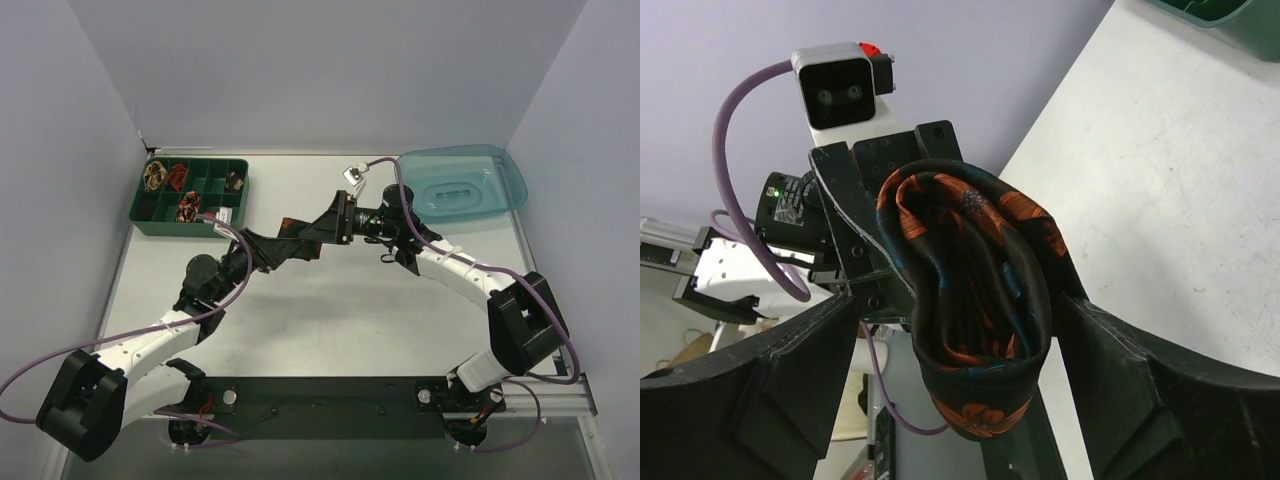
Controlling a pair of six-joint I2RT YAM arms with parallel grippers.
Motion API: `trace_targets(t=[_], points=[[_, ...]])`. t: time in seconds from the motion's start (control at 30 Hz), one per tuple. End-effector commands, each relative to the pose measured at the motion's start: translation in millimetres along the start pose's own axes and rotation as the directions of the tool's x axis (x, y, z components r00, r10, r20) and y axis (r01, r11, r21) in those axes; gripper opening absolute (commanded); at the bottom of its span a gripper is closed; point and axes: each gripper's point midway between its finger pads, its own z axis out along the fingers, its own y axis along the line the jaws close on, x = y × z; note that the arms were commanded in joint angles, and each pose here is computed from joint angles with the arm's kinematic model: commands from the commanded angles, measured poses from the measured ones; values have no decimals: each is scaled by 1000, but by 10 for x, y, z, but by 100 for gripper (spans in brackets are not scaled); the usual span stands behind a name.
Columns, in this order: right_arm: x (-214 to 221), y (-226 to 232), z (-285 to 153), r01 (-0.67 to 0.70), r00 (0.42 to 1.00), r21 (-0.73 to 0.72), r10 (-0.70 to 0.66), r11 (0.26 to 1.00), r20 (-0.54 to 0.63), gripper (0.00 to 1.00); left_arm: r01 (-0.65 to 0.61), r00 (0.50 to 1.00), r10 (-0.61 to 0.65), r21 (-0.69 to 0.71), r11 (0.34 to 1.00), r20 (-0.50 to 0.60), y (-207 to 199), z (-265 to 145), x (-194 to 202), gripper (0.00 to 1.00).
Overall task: Roll the ties
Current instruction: Pick up the tie at the center of the board.
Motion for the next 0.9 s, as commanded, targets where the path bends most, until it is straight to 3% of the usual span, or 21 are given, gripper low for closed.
trace_targets(t=[0.0, 0.43, 0.67, 0.87], points=[[-67, 183, 42, 58, 998, -102, -56, 993, 26, 80, -17, 999, 14, 87, 996, 31, -303, 24, -151, 46], [-81, 215, 82, 11, 1000, -157, -7, 988, 24, 49, -10, 999, 7, 91, 996, 33, -331, 8, -162, 46], [-95, 123, 72, 4, 1000, -143, 0, 990, 29, 50, -13, 999, 10, 94, 995, 34, -357, 3, -172, 46], [-153, 7, -5, 41, 999, -62, -39, 997, 38, 66, -18, 999, 14, 98, 995, 36, -392, -6, -189, 46]])
